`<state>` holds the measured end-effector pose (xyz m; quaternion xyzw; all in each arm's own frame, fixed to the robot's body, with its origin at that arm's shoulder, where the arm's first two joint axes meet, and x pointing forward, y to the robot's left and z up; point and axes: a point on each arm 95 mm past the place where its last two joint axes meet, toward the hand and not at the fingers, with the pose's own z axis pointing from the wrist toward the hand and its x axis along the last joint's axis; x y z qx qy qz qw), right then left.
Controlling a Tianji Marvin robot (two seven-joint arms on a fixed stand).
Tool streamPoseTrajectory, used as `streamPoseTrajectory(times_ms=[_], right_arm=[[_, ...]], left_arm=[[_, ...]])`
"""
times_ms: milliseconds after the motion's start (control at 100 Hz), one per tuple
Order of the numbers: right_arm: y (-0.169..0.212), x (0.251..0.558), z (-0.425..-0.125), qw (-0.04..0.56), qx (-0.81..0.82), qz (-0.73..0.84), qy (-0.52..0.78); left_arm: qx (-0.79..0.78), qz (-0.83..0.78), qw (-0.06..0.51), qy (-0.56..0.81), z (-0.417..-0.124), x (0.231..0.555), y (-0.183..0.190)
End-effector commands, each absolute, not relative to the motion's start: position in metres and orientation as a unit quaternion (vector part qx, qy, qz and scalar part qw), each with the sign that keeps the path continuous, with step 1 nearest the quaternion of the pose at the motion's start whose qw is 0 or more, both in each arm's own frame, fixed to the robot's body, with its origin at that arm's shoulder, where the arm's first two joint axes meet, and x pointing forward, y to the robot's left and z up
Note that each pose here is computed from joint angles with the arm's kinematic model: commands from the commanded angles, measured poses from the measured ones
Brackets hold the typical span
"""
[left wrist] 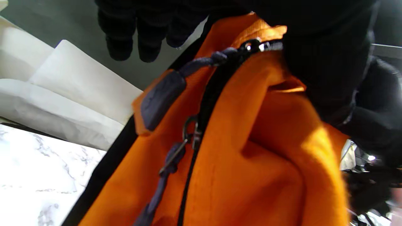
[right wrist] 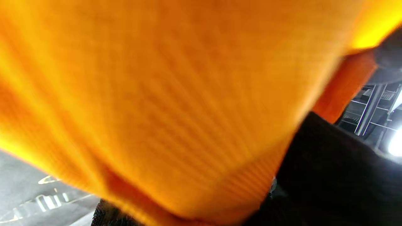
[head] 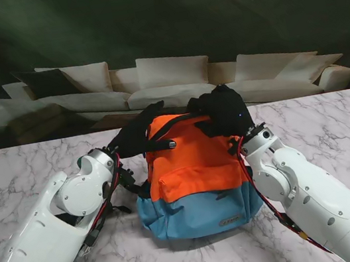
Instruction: Put the umbrella and water cup into the side pockets of the backpack
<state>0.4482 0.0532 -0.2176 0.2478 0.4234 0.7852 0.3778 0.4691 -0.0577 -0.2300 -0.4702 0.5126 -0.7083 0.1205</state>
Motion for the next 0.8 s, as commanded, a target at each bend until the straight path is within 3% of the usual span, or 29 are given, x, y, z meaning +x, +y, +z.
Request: streamPoseTrajectory(times_ms=[0, 300, 610, 790], right_arm=[[0.059, 0.445, -0.212, 0.369, 0.238, 0.794, 0.421], [0.064, 0.442, -0.215, 0.359, 0.238, 0.793, 0.431], [0.064, 0.435, -0.221, 0.339, 0.272, 0.779, 0.452], [0.060, 0.422, -0.209, 0.355, 0.266, 0.769, 0.460]], left_arm=[[-0.480, -0.701, 0.112, 0.516, -0.231, 0.473, -0.065], [-0.506, -0.696, 0.092, 0.502, -0.235, 0.476, -0.086], [-0.467, -0.734, 0.142, 0.472, -0.232, 0.474, -0.096], [-0.457, -0.737, 0.146, 0.476, -0.230, 0.474, -0.095]])
